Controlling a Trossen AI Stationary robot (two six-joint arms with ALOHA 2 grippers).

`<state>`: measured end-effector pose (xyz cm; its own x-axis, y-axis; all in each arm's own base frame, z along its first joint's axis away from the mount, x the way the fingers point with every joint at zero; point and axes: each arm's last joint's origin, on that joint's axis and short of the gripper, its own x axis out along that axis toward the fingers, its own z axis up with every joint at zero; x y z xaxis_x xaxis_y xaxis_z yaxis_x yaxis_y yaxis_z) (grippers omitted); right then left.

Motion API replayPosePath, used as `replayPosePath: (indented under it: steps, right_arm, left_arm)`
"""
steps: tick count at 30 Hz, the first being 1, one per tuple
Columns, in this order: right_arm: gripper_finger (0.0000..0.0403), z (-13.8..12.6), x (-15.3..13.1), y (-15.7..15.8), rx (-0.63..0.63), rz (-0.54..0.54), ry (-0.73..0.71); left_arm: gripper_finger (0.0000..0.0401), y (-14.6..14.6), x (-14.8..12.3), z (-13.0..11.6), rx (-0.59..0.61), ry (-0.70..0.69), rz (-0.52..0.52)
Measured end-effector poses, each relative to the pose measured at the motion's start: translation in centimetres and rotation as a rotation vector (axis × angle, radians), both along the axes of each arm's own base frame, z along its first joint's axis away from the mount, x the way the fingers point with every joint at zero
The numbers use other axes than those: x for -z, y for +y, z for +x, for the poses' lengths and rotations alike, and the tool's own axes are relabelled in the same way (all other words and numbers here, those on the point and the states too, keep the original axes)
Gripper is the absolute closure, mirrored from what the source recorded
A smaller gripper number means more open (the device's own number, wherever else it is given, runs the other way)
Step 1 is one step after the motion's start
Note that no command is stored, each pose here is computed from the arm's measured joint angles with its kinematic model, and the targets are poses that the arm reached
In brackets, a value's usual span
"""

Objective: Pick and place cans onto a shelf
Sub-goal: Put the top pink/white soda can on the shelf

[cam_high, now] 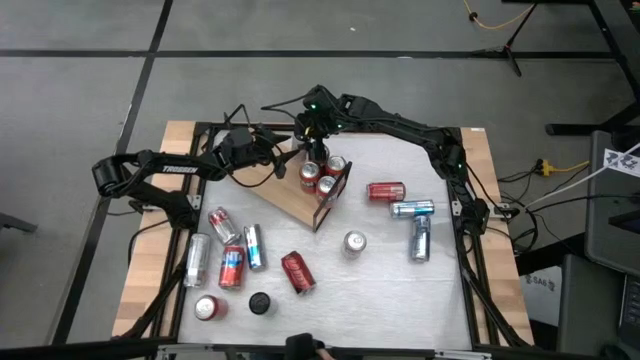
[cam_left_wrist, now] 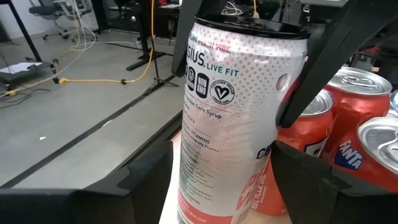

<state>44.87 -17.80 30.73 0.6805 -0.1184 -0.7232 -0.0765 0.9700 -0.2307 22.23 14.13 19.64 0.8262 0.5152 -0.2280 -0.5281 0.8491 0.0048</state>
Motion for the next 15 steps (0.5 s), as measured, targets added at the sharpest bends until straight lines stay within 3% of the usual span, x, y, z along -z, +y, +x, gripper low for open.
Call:
replayPosePath:
  steps: [15]
  right_arm:
    - [0.0137, 0.1, 0.1, 0.1, 0.010, 0.018, -0.002]
  left_arm:
    - [0.0147, -0.9, -0.9, -2.1, -0.127, 0.135, -0.036]
